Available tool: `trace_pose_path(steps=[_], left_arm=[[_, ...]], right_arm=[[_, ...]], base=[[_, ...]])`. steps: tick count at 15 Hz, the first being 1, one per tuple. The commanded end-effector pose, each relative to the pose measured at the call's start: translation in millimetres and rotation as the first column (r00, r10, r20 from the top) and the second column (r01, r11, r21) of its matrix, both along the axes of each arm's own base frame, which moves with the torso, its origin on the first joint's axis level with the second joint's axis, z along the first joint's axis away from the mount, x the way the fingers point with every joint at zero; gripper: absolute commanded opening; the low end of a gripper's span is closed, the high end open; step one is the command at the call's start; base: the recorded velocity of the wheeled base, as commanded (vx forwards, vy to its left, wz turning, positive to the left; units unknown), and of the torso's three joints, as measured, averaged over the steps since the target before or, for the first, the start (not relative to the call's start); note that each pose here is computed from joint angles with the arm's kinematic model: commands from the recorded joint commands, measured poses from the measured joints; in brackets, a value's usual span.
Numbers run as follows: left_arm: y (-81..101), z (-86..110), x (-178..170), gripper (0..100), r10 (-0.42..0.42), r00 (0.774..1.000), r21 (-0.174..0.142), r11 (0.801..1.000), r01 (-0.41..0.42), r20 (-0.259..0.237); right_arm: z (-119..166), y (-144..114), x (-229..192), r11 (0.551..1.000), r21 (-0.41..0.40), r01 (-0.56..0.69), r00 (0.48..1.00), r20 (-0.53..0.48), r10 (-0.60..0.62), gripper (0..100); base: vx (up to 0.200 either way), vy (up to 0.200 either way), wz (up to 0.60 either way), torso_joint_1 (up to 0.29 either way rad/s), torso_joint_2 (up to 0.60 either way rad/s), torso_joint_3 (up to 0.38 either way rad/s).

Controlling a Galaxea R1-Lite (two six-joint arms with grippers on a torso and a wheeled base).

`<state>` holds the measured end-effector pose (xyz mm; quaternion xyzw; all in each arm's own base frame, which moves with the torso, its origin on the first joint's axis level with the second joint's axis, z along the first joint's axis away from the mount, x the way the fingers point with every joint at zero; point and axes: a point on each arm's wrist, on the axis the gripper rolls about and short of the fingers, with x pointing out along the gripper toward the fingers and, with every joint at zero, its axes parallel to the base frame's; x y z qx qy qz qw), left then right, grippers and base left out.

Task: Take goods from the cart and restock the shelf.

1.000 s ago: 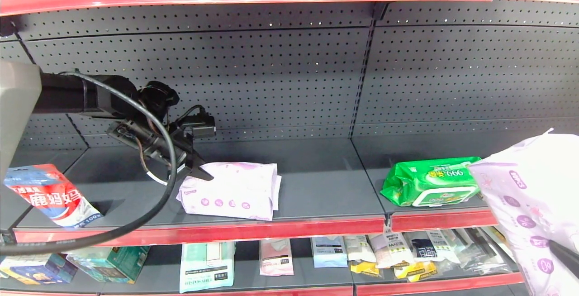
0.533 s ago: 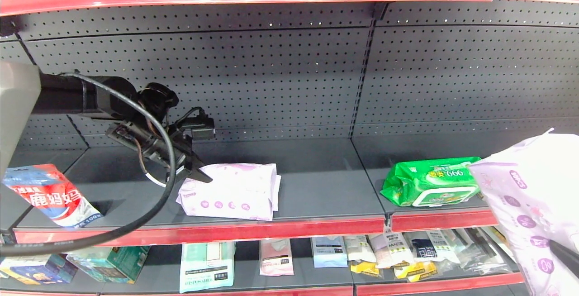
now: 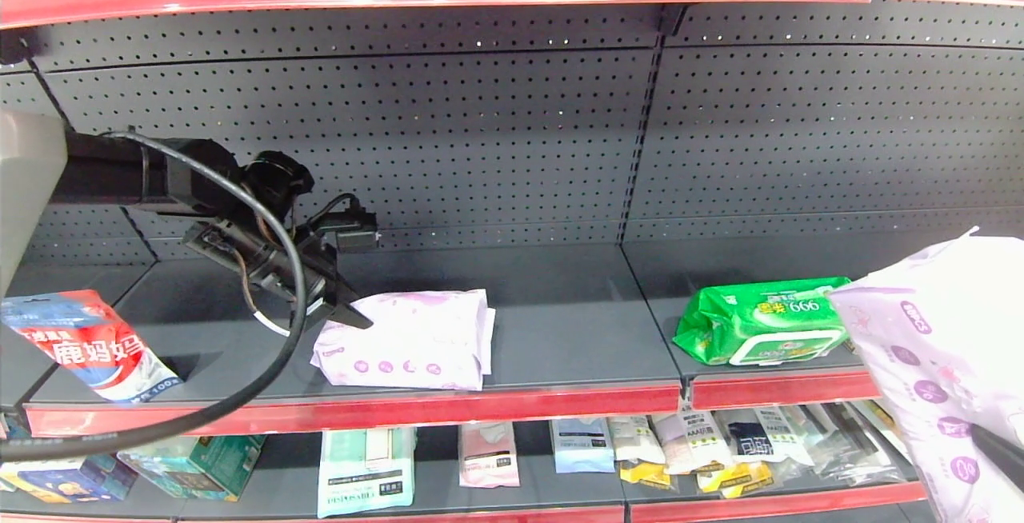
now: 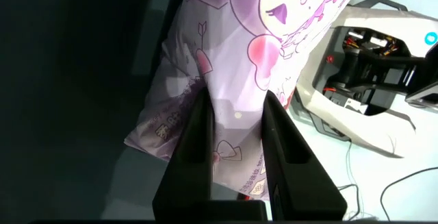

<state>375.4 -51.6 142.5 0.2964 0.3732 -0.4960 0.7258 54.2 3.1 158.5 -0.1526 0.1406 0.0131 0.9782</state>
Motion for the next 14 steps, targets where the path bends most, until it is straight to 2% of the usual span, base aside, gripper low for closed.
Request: trace_pose_path(steps=[1,7,8,13,14], left_arm=[[0.0,1.1,-0.2,0,0.009,1.0,-0.002,1.0,-0.009,-0.003],[-0.1,5.4,-5.0,0,0.025,0.999,-0.003,1.0,-0.025,-0.028],[0.6,8.7,-9.5,0,0.033,0.998,0.006,0.999,-0.032,-0.046],[1.2,8.9,-8.0,0,0.037,0.999,0.013,0.999,-0.037,-0.039],[0.8,7.3,-4.5,0,0.037,0.999,0.008,0.999,-0.036,-0.013]], right_arm=[[0.3,0.0,0.1,1.0,0.0,-0.001,1.0,0.001,0.001,0],[0.3,0.0,0.1,1.0,0.0,-0.001,1.0,0.001,0.001,0],[0.8,0.0,-0.1,1.0,0.0,-0.001,1.0,0.004,0.001,0],[1.1,-0.1,-0.8,1.0,0.0,-0.001,1.0,0.009,0.001,0],[1.2,-0.1,-1.3,1.0,0.0,0.001,1.0,0.012,-0.001,0]], base=[[0.0,0.0,0.0,0.0,0.0,0.0],[0.0,0.0,0.0,0.0,0.0,0.0],[0.0,0.0,0.0,0.0,0.0,0.0],[0.0,0.0,0.0,0.0,0.0,0.0],[0.0,0.0,0.0,0.0,0.0,0.0]])
